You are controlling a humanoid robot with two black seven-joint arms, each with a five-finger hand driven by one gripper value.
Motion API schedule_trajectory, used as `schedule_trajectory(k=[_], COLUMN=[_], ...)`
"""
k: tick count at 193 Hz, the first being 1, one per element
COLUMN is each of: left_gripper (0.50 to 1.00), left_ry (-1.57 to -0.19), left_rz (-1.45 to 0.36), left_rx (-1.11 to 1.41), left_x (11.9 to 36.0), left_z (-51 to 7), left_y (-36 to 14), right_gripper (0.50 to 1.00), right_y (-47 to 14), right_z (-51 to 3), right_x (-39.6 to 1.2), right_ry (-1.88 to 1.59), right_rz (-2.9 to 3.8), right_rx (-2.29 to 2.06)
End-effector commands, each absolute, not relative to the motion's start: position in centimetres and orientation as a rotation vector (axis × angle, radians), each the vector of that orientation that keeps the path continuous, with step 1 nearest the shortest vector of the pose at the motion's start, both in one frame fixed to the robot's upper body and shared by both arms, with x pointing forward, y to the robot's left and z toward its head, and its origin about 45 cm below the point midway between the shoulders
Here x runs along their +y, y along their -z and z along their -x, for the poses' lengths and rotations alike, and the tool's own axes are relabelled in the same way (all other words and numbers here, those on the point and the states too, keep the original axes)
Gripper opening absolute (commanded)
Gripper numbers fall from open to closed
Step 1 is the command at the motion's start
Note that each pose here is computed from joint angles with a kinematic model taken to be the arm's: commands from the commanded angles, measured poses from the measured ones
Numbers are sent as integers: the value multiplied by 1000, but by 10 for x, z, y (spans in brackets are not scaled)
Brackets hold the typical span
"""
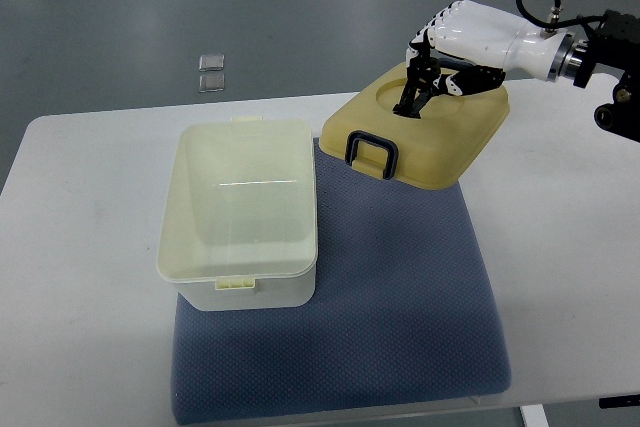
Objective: Open white storage box with right hand
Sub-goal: 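Lower the lid onto the cushion beside the box with the right hand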
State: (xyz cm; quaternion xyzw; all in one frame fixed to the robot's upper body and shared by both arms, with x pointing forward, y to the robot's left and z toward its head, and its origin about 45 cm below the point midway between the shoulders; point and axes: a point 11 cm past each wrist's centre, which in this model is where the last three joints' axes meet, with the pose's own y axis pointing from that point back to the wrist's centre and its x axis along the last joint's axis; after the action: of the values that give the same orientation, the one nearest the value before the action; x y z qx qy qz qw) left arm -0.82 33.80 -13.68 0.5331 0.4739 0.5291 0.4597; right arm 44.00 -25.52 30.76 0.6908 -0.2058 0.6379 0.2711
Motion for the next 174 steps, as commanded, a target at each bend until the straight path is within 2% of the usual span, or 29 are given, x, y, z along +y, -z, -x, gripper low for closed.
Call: schedule_trajectory(k=[1, 38, 122, 128, 133, 135, 142, 150, 164, 174], left_gripper=[1000, 1000, 1000, 1000, 1000, 1000, 1000, 1000, 1000, 1000], left_ry=[-1302, -1301, -1302, -1302, -1302, -1302, -1302, -1302, -1302, -1302], left_rz=[-1312, -1311, -1312, -1312, -1312, -1312, -1312, -1312, -1312, -1312], left_rx=[1167, 1167, 1167, 1167, 1167, 1167, 1167, 1167, 1167, 1167], left_x=[338, 337, 338, 338, 338, 338, 338, 338, 338, 338], left_z=[8, 8, 8, 8, 8, 8, 8, 8, 8, 8], left_y=[137, 137, 137, 137, 137, 137, 137, 137, 137, 137], right_gripper=[500, 500, 502, 537, 590, 590, 678, 735, 793, 809], right_y=[-294, -276, -237, -234, -230, -230, -227, -224, -220, -218], right_z=[-435, -425, -403, -401, -399, -399, -397, -395, -393, -392], right_x=[-259, -252, -207, -206, -205, -205, -205, -206, -207, -208], right_ry=[-1714, -1764, -1833, -1835, -1833, -1833, -1830, -1828, -1820, -1825], right_rz=[-1860, -1848, -1933, -1937, -1940, -1940, -1942, -1943, -1946, -1936], right_rx=[-545, -483, -375, -363, -353, -353, -340, -333, -320, -300])
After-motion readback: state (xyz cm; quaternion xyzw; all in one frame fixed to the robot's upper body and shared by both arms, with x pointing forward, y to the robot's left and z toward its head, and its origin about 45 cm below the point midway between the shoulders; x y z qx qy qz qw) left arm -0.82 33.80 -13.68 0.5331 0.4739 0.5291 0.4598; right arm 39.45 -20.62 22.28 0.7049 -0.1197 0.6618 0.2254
